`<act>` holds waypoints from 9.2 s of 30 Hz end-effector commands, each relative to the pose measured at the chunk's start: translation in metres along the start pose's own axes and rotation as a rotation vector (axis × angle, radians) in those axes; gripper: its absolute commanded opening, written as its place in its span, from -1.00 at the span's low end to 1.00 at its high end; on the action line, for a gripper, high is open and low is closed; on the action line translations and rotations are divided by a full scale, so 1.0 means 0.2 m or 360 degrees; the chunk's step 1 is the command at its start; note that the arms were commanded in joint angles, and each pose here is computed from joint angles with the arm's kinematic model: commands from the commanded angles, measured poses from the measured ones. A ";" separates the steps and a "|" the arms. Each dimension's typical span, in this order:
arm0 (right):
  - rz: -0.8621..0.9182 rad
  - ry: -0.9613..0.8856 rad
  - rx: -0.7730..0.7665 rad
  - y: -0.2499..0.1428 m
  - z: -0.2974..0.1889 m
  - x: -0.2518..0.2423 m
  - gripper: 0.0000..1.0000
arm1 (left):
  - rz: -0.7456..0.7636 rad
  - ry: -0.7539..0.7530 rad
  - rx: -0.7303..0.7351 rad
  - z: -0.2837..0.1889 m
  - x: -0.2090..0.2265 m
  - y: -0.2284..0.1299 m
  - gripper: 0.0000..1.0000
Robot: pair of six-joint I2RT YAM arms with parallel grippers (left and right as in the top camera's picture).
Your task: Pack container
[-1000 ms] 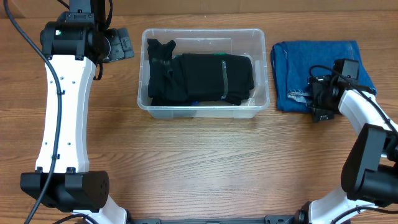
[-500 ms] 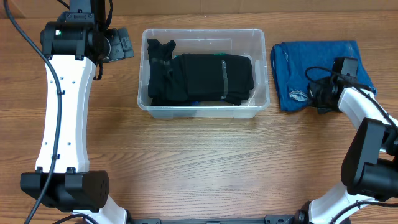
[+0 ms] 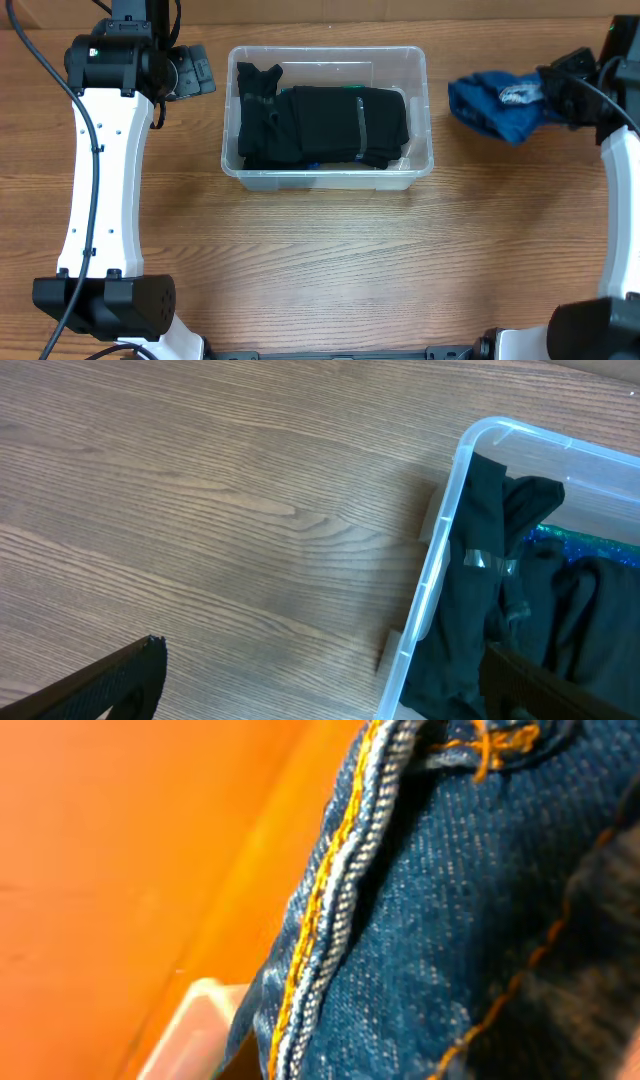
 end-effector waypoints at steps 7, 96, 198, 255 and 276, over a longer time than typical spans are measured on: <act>-0.0133 0.0666 -0.0336 -0.16 -0.63 0.49 -0.92 | 0.0032 0.0009 -0.0016 0.00 -0.01 0.01 1.00; -0.1517 0.0688 0.0286 -1.72 0.49 1.24 -0.74 | 0.0032 0.0009 -0.0016 0.00 -0.01 0.01 1.00; -0.1186 0.0716 -0.1092 -1.19 -0.13 -0.76 0.99 | 0.0092 0.0072 -0.0047 -0.02 0.01 0.01 1.00; -0.1186 0.0716 -0.1092 -1.19 -0.13 -0.76 1.00 | -0.0005 -0.0718 -0.1855 0.06 0.62 -1.26 1.00; -0.1186 0.0716 -0.1092 -1.19 -0.13 -0.76 1.00 | 0.0104 -0.0571 -0.1418 0.25 0.63 -1.35 1.00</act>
Point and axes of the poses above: each gripper's point midway between its finger pads, its own z axis out along the fingers, its own x axis along the line the jaws close on, y = z × x, the point moved 10 cm from there along -z, back along the fingers, and after that the axes turned 9 degrees about -z, right-handed, at the moved point
